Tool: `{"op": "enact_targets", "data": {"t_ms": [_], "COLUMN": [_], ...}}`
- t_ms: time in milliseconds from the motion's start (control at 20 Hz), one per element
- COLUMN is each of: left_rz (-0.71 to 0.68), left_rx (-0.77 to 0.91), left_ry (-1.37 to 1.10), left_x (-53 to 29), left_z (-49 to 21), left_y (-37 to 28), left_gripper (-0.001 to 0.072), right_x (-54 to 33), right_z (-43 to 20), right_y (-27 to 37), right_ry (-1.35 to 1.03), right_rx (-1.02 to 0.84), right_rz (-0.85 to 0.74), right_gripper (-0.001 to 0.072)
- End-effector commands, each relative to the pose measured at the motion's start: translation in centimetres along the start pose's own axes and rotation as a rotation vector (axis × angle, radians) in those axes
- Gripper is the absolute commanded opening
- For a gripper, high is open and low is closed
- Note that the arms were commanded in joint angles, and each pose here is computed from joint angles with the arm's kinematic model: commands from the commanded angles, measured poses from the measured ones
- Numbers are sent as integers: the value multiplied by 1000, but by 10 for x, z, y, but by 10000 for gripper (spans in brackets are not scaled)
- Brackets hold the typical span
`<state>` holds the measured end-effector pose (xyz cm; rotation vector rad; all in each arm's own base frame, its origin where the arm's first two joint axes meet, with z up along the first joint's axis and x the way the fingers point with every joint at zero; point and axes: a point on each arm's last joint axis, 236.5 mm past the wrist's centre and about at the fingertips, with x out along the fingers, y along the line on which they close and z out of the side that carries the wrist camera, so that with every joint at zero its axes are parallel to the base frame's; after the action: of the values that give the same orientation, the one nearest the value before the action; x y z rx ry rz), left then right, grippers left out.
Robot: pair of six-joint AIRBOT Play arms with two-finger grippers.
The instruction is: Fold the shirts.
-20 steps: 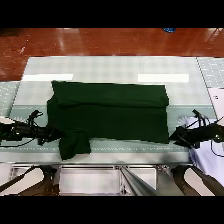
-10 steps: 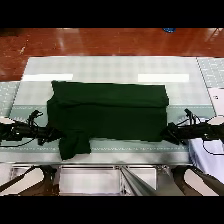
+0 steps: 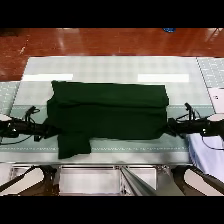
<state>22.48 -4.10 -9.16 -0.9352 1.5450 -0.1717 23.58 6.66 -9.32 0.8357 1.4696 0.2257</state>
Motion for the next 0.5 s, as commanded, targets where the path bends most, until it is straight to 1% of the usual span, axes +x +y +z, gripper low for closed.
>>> {"op": "enact_targets", "data": {"t_ms": [0, 50, 150, 300, 450], "left_rz": [-114, -140, -129, -116, -123], "left_rx": [63, 92, 159, 205, 206], "left_ry": [-99, -144, -220, -268, -256], "left_x": [-33, -44, -59, -60, -53], "left_z": [37, 50, 77, 113, 147], "left_y": [-50, -67, -91, -121, -146], "left_gripper": [19, 19, 19, 19, 19], "right_x": [-28, -39, -56, -63, -66], "right_z": [33, 50, 81, 113, 141], "right_y": [24, 28, 41, 65, 75], "right_ry": [-60, -109, -194, -216, -233], "right_rx": [-87, -94, -109, -94, -82], "right_rz": [7, -11, -11, 72, 112], "right_gripper": [22, 22, 22, 22, 22]}}
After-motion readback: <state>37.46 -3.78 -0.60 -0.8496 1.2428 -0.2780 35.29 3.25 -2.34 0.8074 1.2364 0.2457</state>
